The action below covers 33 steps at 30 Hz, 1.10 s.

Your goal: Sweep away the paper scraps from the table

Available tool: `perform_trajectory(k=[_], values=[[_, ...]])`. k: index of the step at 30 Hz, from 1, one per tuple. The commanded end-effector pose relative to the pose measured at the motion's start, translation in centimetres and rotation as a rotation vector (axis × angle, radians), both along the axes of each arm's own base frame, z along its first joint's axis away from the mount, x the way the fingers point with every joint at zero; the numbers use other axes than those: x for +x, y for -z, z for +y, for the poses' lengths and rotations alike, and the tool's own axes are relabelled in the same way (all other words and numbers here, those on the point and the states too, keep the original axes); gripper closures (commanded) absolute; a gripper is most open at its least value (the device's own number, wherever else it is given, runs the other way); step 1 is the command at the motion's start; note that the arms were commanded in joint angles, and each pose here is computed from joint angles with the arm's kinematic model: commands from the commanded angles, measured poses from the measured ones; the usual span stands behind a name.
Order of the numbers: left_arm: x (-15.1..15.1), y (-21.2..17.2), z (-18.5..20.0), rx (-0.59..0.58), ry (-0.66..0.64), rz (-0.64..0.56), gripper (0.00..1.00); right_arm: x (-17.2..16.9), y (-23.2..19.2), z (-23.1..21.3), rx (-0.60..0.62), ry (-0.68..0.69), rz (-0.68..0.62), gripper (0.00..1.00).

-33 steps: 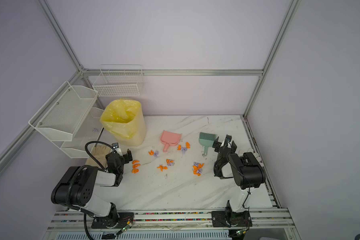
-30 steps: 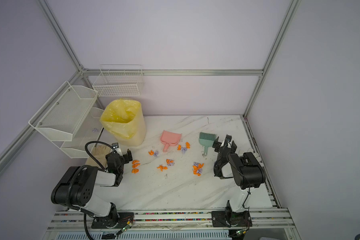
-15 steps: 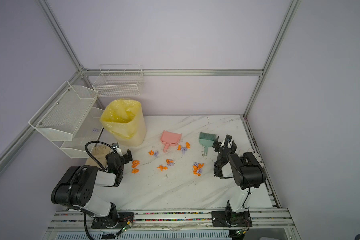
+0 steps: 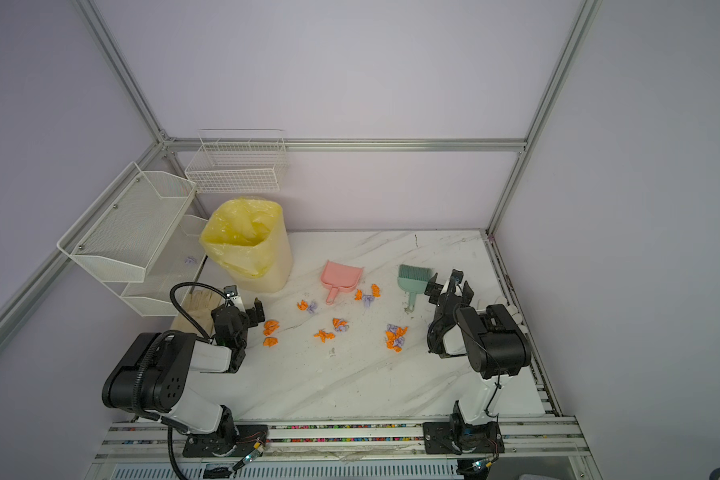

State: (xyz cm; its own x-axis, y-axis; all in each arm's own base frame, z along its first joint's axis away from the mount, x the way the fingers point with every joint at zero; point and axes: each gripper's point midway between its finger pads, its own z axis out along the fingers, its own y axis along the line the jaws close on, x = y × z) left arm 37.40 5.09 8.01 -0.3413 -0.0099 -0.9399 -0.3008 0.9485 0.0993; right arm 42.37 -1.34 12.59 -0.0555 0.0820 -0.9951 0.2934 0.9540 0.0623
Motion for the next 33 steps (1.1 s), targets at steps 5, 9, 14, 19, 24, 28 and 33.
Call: perform_trajectory(k=[5, 9, 14, 19, 24, 28, 33], values=[[2.2, -3.6, -0.1, 0.016, 0.0, -0.116, 0.0, 0.4, -1.2, 0.3, -0.006, -0.009, -0.044, 0.03], [2.0, -3.7, -0.1, 0.021, 0.003, -0.123, 0.0, 0.4, -1.2, 0.4, -0.007, -0.01, -0.044, 0.03], [0.2, -6.1, 0.6, 0.032, -0.069, -0.16, 0.0, -0.5, -3.0, 0.0, -0.017, 0.03, -0.074, 0.03], [-2.1, -10.5, 1.1, 0.031, -0.161, -0.266, 0.0, 0.5, -5.7, -0.5, 0.028, 0.093, -0.002, 0.03], [-3.2, -13.7, 1.1, -0.133, -0.23, -0.245, 0.0, 2.4, -7.9, 1.2, 0.178, 0.033, 0.06, 0.03], [-3.1, -16.3, -2.1, -0.221, -0.136, -0.286, 0.0, 3.5, -7.6, 1.7, 0.236, 0.044, 0.177, 0.03], [-2.3, -17.8, -8.1, -0.35, 0.01, -0.253, 0.0, 3.7, -6.5, 2.6, 0.279, 0.017, 0.282, 0.03]])
